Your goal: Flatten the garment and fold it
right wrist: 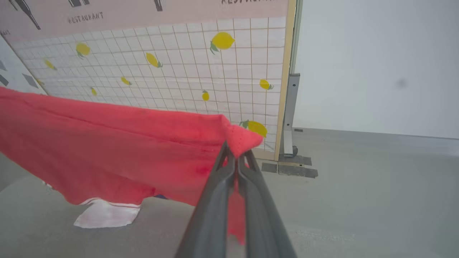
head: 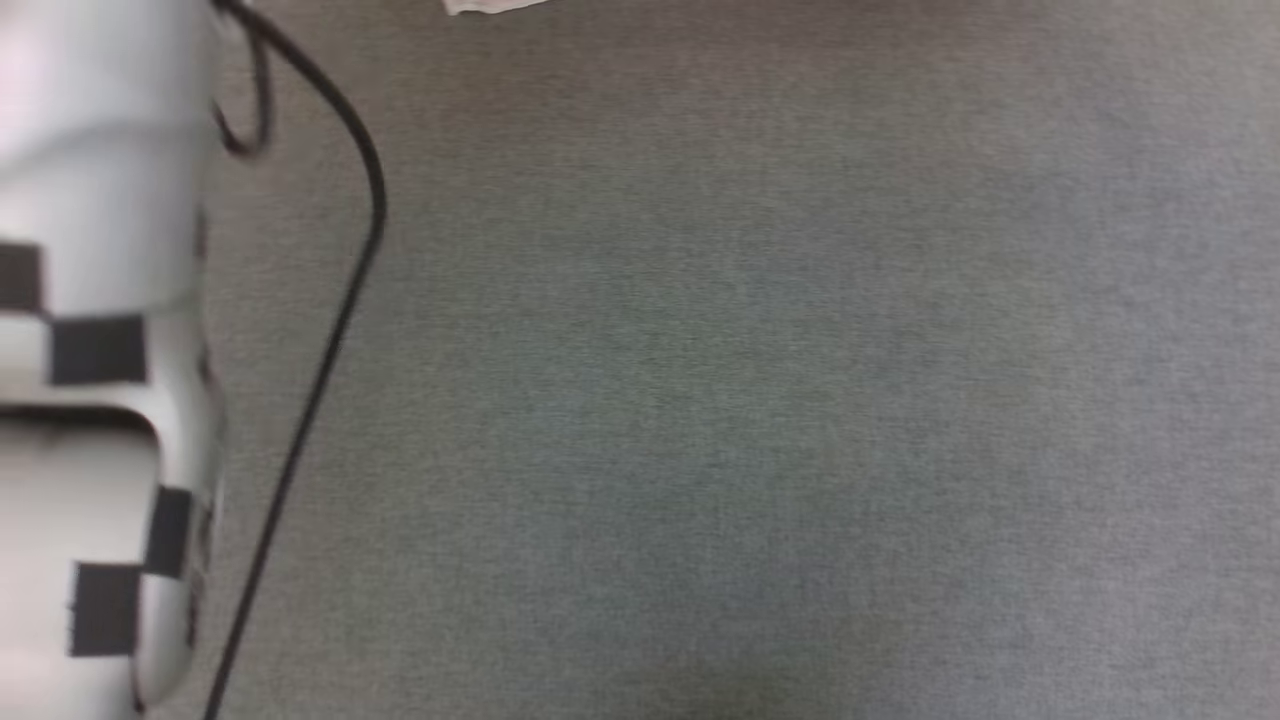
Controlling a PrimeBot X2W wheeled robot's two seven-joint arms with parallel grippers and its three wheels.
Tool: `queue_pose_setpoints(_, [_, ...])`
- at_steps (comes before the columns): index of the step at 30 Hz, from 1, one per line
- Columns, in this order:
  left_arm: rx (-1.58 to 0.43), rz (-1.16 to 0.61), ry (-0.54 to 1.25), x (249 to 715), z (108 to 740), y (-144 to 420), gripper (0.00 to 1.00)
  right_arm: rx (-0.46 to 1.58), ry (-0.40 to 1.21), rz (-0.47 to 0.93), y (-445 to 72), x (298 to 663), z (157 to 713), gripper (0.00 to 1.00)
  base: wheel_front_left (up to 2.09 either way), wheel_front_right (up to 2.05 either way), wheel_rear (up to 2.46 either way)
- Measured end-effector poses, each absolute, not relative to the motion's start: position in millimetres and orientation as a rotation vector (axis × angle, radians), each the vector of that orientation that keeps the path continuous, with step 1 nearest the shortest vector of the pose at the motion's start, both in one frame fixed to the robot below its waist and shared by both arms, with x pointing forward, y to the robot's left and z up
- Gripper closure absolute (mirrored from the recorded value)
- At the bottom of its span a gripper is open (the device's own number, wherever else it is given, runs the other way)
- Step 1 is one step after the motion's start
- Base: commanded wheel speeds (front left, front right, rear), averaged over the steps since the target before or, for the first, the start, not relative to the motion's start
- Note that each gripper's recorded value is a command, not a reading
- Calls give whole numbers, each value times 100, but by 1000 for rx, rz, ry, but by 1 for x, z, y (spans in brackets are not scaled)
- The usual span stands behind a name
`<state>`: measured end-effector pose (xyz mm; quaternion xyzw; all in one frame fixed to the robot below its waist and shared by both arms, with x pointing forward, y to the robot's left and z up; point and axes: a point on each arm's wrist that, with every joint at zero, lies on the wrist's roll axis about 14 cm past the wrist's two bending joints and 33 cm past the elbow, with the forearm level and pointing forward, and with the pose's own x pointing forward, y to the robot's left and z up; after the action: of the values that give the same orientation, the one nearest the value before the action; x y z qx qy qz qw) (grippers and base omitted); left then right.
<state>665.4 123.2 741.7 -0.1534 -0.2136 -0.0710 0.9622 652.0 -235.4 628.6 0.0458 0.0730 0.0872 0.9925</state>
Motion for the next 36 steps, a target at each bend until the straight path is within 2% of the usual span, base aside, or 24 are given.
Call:
queue_pose_setpoints(5, [-307, -165, -322, 648, 685, 127, 100, 66, 249, 195, -239, 620, 566, 100, 0, 0, 0])
queue_pose_setpoints(9, [-338, -154, -216, 617, 633, 135, 100, 106, 311, 220, -235, 580, 526, 100, 0, 0, 0])
queue_pose_setpoints(16, [-482, -47, -19, 524, 541, 160, 100, 233, 440, 231, -220, 492, 465, 100, 0, 0, 0])
queue_pose_setpoints(24, [-696, 112, 253, 392, 454, 167, 100, 301, 515, 145, -227, 402, 425, 100, 0, 0, 0])
queue_pose_setpoints(31, [-664, 198, 465, 308, 409, 177, 100, 287, 628, 83, -241, 337, 398, 100, 0, 0, 0])
queue_pose_setpoints(36, [-630, 208, 590, 274, 391, 178, 100, 276, 732, 70, -246, 302, 384, 100, 0, 0, 0])
